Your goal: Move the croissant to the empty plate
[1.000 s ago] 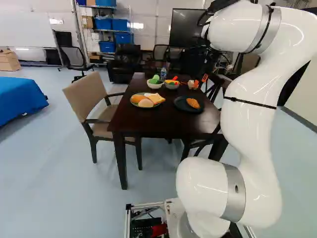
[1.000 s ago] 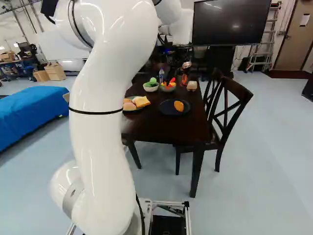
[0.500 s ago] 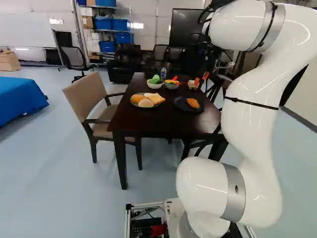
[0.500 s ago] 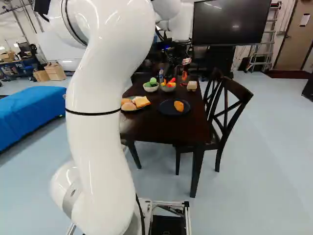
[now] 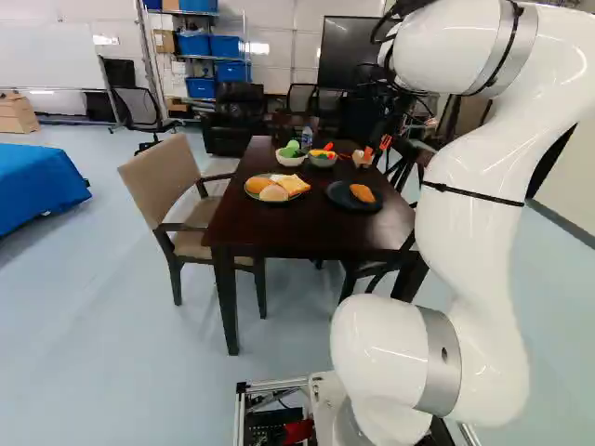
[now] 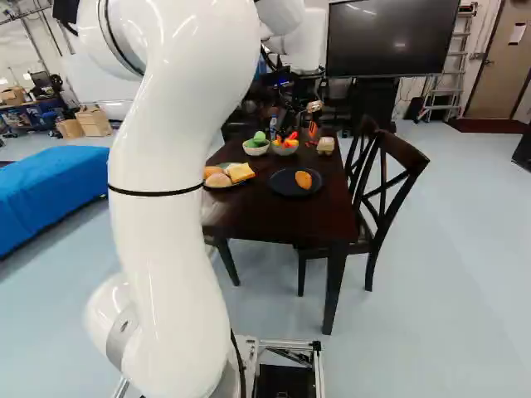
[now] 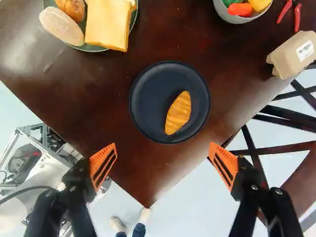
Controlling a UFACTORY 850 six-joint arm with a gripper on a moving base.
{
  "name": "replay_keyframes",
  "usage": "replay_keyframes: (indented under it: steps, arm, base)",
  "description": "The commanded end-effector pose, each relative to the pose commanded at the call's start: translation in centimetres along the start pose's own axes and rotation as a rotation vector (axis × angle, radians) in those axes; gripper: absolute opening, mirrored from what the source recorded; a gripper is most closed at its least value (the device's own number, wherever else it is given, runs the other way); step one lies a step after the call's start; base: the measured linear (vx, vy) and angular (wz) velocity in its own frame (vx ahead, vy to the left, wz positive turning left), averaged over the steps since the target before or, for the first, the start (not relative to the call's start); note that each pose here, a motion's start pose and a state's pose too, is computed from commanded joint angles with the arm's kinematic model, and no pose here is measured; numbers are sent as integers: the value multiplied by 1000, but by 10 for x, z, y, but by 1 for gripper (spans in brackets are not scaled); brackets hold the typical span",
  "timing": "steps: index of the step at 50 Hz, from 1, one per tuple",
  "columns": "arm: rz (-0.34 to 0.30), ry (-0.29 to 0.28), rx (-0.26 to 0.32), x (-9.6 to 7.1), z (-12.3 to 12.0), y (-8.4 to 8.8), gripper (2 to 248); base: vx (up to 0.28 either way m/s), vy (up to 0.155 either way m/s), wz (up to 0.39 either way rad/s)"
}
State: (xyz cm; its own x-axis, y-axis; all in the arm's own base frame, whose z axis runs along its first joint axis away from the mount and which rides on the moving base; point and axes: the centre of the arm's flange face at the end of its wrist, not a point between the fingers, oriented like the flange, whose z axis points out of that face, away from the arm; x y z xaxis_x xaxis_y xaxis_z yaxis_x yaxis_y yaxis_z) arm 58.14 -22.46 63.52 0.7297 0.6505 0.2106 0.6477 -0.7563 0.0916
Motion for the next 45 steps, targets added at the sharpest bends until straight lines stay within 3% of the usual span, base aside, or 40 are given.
replay_keyframes:
  steps: [24,45]
  arm:
    - [48,17,-57,3,15,-16,247]
    - [111,48,-132,6,36,-39,247]
  base:
    - [0,0,0]
    - [0,0,0]
